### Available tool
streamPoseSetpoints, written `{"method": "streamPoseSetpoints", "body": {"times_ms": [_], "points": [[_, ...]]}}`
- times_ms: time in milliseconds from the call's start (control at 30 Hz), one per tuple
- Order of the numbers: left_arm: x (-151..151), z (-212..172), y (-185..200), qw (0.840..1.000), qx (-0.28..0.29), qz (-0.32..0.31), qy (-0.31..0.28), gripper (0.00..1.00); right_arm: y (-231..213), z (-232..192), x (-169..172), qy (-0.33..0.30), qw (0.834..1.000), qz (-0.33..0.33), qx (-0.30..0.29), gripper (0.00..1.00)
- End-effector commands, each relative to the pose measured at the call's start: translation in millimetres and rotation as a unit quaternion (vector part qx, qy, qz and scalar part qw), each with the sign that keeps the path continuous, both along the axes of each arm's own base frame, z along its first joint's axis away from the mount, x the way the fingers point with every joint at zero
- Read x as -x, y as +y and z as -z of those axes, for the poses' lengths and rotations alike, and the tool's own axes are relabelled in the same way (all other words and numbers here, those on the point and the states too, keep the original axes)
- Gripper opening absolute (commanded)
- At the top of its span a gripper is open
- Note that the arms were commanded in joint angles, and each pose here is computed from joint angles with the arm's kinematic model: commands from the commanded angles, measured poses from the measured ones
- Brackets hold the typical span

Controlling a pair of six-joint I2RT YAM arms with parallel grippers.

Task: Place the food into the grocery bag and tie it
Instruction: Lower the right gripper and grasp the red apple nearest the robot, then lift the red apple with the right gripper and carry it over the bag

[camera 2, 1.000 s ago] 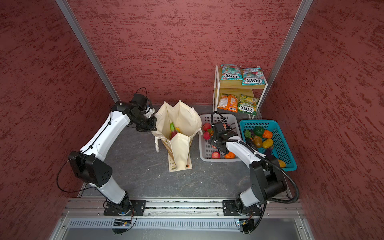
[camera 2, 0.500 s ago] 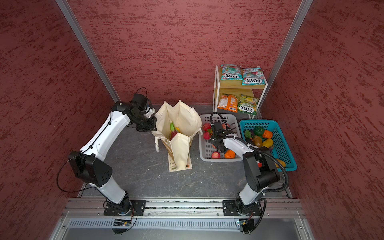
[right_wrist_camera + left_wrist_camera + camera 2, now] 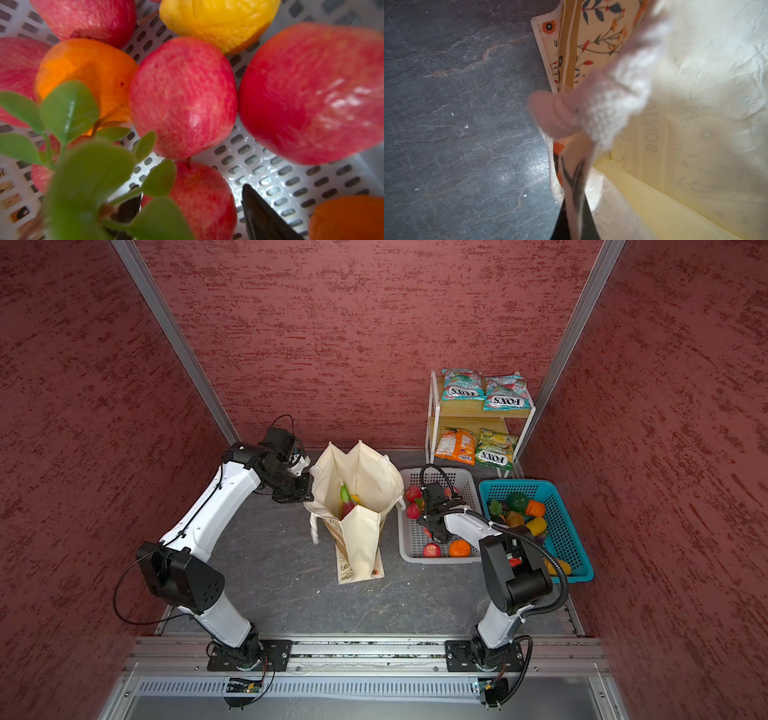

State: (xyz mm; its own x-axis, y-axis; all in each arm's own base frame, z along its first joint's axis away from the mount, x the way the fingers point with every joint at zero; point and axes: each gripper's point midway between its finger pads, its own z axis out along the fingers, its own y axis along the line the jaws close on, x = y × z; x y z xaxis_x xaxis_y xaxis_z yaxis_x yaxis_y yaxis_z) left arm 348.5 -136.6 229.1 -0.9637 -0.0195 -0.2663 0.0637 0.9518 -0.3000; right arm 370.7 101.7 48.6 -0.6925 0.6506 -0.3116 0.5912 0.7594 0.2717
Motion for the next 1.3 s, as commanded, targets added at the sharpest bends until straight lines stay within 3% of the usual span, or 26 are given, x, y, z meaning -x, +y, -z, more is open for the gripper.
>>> {"method": "streamPoseSetpoints", "body": {"times_ms": [0, 533, 967, 1267], "points": [[-3.3, 1.3, -2.6, 1.0, 0.005, 0.005, -0.006, 0.0, 3.9, -10.7, -15.1, -0.023, 0.999, 0.012, -0.018, 0.73], [-3.4, 1.7, -2.5, 1.0, 0.004, 0.005, -0.004, 0.0, 0.9, -15.2, -7.9, -0.024, 1.0, -0.001, -0.015, 0.6], [-5.0, -0.9, -3.4, 1.0, 0.006, 0.003, -0.01, 0.0, 0.7, -36.4, 38.1, -0.029, 0.998, -0.048, -0.04, 0.57], [-7.0, -0.2, -5.8, 1.0, 0.005, 0.005, -0.012, 0.0, 5.0, -117.0, 46.0, -0.117, 0.984, -0.129, -0.037, 0.57]]}}
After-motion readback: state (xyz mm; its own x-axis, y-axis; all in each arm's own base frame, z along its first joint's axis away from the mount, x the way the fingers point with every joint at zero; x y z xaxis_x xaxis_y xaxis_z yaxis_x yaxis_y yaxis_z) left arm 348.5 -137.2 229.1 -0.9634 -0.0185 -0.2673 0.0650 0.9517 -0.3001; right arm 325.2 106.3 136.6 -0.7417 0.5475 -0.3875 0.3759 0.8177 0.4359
